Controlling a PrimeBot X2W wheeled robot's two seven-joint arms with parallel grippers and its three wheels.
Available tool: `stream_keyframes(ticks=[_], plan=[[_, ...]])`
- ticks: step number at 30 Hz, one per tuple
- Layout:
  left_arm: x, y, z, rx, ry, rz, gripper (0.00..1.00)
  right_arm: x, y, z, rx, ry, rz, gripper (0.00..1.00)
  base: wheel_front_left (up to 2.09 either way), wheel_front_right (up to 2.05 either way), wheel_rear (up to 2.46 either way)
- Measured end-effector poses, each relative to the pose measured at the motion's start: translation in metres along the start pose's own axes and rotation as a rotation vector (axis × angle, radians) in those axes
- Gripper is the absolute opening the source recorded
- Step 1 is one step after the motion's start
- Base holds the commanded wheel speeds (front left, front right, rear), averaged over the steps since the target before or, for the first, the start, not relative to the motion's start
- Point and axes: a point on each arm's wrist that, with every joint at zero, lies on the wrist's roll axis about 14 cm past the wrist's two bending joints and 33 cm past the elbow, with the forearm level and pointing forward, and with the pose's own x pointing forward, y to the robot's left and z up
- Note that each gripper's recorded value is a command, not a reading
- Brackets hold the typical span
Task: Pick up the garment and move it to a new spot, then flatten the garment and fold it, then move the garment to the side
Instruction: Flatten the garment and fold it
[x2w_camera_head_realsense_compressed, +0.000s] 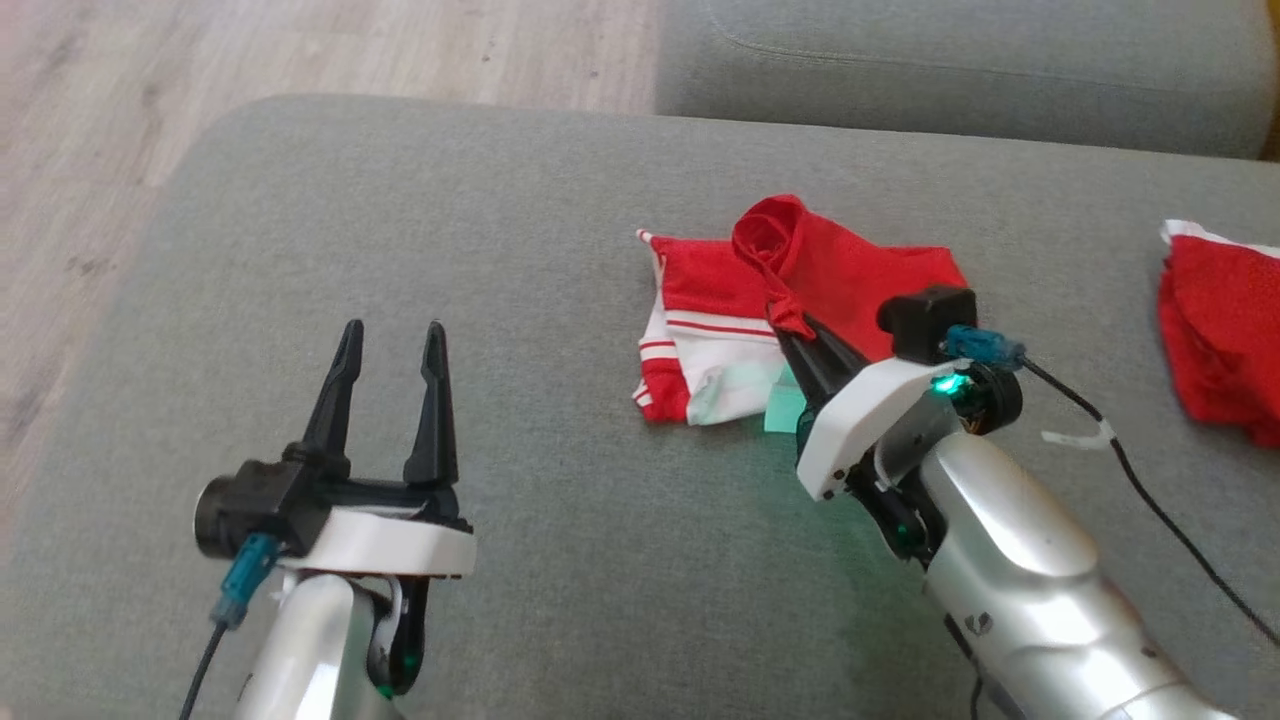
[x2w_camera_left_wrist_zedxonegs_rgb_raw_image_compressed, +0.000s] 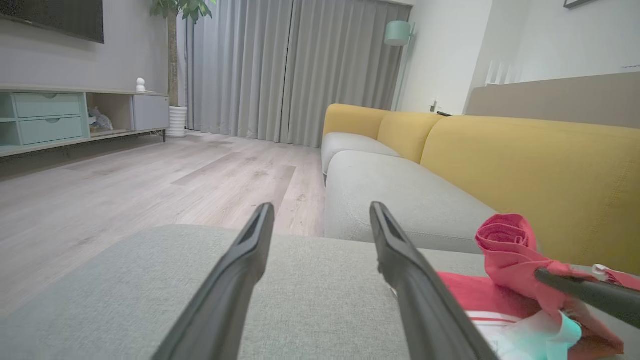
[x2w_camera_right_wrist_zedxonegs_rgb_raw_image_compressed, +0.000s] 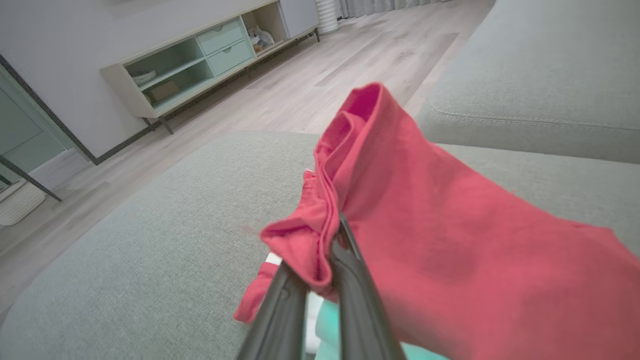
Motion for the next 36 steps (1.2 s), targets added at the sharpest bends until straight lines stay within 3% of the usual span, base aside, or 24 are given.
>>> stream_keyframes(ticks=[14,15,16,24,31,36], plan=[[-0.002,0.018,-0.01,0.012,0.036,0.049,1.0,0.035,0.016,-0.023,-0.002,0.067,0.082,0.0,0.0,0.0,0.0],[-0.002,0.018,-0.01,0.012,0.036,0.049,1.0,0.035,0.016,-0.023,-0.002,0.067,0.082,0.81,0.0,0.0,0.0],[-0.003,0.018,-0.011,0.013,0.041,0.051,1.0,0.037,0.014,-0.023,0.001,0.063,0.077,1.0,0.0,0.0,0.0],[-0.004,0.017,-0.015,0.012,0.052,0.048,1.0,0.034,0.053,-0.009,0.068,-0.007,0.184,1.0,0.0,0.0,0.0],[0.008,0.004,-0.006,0.001,0.02,0.012,1.0,0.025,-0.015,0.031,0.09,-0.133,-0.018,1.0,0.0,0.0,0.0],[0.017,-0.01,-0.005,-0.011,0.006,-0.021,1.0,0.0,-0.072,0.064,0.017,-0.23,-0.186,1.0,0.0,0.0,0.0]])
